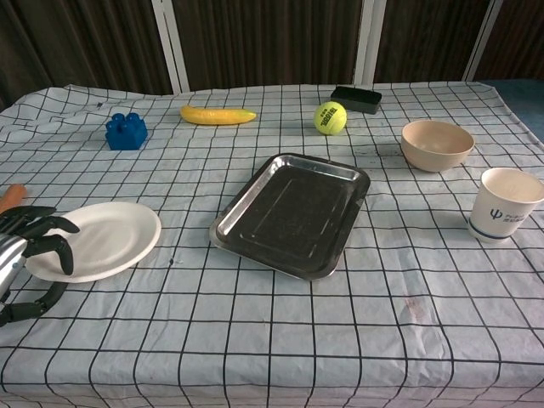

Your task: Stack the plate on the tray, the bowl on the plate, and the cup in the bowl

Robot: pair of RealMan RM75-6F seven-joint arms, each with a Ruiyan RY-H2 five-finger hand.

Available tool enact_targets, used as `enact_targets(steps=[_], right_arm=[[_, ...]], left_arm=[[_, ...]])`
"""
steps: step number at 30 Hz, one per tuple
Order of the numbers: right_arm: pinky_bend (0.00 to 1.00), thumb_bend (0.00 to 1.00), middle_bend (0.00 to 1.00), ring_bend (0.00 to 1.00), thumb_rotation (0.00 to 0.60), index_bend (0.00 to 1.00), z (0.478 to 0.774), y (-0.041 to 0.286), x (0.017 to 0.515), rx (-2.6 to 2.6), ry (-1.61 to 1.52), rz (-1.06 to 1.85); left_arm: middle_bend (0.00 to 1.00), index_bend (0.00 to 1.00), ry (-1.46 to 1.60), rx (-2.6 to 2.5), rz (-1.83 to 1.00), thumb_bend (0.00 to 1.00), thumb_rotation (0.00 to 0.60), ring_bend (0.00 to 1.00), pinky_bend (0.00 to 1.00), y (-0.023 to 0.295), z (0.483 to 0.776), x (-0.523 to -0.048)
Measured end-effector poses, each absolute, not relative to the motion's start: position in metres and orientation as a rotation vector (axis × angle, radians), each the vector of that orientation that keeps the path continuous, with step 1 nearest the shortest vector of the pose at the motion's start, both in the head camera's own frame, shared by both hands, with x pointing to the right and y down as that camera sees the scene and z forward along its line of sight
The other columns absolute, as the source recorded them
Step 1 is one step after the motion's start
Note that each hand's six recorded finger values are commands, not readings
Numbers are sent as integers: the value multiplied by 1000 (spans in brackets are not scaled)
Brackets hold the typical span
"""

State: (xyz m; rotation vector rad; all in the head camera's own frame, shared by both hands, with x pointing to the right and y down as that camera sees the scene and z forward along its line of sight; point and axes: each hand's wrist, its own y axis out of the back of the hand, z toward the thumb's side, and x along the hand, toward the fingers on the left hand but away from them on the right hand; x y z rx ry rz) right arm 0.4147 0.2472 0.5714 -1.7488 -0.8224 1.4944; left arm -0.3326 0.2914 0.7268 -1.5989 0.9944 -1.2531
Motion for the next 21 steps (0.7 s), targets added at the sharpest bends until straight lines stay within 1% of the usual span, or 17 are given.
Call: enact_targets(steps=[6,15,21], right_arm=[[0,170,0,0,600,0,572,248,414,-1757,-814,1496],[0,169,0,0,600,0,573,250,413,-1762,-810,1498],[0,169,0,0,600,0,571,249,412,-1764,-818,1489]], left_arm=[[307,689,1108,-1571,-1186,442,600,139,100,280,712,-339],[348,717,1276,-1511,-1080,430,600,169,98,260,687,-353],[358,722,1365,-1474,-979,428,600,173,96,239,670,-349]])
